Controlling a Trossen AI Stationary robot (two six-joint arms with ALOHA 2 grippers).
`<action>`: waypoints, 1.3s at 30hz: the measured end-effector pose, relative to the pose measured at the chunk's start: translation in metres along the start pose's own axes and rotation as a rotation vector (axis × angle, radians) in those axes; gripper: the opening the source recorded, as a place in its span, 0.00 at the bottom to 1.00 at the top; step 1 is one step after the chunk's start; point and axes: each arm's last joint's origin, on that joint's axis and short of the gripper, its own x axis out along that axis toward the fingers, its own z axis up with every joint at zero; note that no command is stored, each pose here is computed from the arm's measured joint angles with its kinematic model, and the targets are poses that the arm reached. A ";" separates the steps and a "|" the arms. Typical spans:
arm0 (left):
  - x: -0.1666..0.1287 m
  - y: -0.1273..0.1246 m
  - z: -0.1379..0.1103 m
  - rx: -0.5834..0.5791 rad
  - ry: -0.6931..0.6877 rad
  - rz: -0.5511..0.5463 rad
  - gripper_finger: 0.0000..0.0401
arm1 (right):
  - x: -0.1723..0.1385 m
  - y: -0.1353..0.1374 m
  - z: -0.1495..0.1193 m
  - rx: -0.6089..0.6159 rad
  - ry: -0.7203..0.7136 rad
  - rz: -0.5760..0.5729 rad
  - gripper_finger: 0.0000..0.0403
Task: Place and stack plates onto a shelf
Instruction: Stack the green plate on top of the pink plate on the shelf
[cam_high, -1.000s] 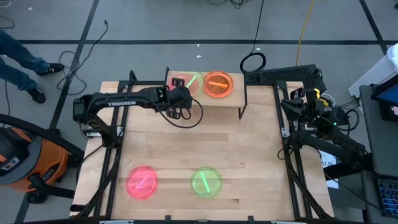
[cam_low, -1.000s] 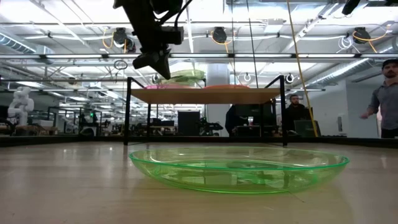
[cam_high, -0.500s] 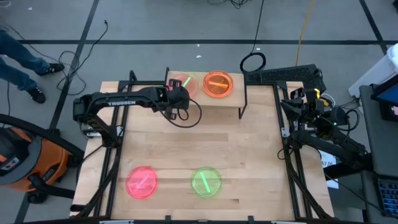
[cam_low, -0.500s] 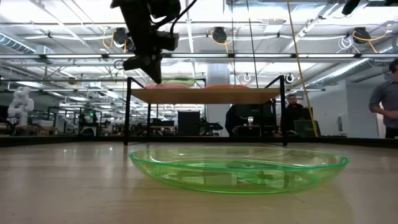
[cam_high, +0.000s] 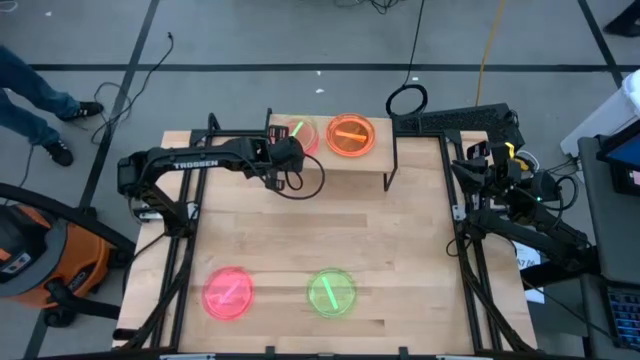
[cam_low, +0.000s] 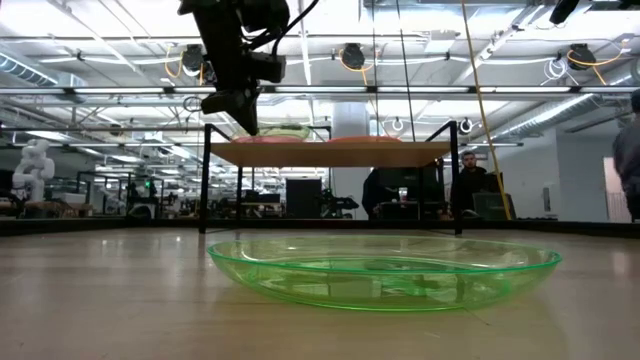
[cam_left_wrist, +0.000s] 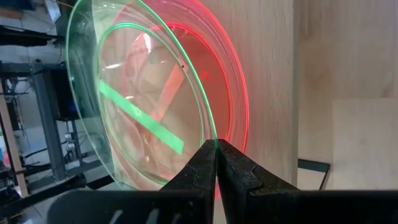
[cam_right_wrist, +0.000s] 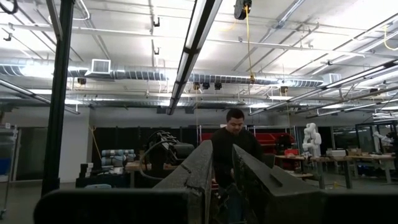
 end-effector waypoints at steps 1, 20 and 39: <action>0.000 0.000 0.000 -0.004 0.000 0.000 0.03 | 0.000 0.000 0.000 0.000 0.000 0.000 0.12; -0.001 0.000 0.000 -0.012 -0.030 -0.033 0.11 | 0.000 0.000 0.000 0.000 0.000 0.000 0.12; -0.019 0.004 0.003 0.023 -0.006 0.170 0.26 | 0.000 0.000 0.000 0.000 0.000 0.000 0.12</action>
